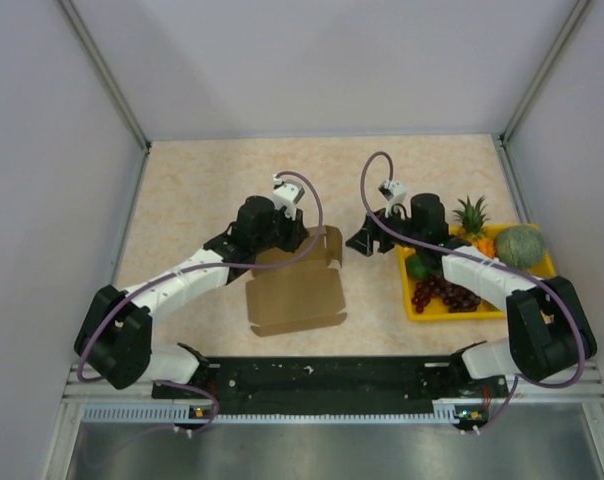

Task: Fold the paper box

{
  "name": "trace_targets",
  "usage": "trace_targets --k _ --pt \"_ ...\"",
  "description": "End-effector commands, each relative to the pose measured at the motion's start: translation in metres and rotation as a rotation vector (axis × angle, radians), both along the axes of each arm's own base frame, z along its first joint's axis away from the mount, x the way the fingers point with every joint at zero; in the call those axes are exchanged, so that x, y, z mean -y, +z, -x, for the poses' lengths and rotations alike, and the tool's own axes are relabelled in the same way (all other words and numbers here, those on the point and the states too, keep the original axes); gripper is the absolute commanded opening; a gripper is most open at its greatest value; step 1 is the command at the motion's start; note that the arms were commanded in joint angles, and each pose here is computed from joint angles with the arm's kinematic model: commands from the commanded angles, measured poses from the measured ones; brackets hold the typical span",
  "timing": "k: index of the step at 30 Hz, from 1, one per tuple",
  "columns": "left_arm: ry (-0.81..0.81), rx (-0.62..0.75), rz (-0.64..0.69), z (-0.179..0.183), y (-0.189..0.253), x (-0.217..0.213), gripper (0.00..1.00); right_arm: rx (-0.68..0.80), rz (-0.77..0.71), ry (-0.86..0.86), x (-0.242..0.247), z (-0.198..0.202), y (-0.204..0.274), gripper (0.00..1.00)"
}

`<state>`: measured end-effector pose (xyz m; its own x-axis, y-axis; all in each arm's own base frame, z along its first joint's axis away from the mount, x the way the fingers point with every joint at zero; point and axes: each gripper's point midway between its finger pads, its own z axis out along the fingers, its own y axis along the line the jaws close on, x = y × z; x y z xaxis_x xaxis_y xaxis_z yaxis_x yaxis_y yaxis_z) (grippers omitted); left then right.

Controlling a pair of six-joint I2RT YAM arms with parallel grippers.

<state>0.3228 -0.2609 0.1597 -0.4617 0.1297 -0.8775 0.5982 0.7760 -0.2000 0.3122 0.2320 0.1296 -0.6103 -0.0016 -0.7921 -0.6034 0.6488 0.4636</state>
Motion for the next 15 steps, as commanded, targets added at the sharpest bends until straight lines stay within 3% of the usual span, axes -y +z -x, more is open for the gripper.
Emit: trace_targets --k 1,4,6,11,15 --pt "-0.009 -0.012 0.017 0.012 -0.003 0.001 0.27 0.173 -0.008 0.075 -0.007 -0.001 0.026 0.7" --pt "-0.01 -0.016 0.019 0.015 -0.003 0.0 0.27 0.139 0.065 -0.071 0.006 -0.029 0.02 0.64" --pt "-0.008 -0.015 0.019 0.016 -0.003 -0.001 0.27 0.053 0.101 -0.141 0.013 -0.038 0.007 0.53" --pt "-0.006 -0.016 0.018 0.019 -0.004 -0.003 0.27 -0.038 0.046 -0.115 -0.008 -0.051 -0.005 0.4" --pt "-0.008 -0.02 0.023 0.023 -0.006 -0.003 0.27 -0.093 0.018 -0.077 -0.028 -0.044 -0.013 0.39"
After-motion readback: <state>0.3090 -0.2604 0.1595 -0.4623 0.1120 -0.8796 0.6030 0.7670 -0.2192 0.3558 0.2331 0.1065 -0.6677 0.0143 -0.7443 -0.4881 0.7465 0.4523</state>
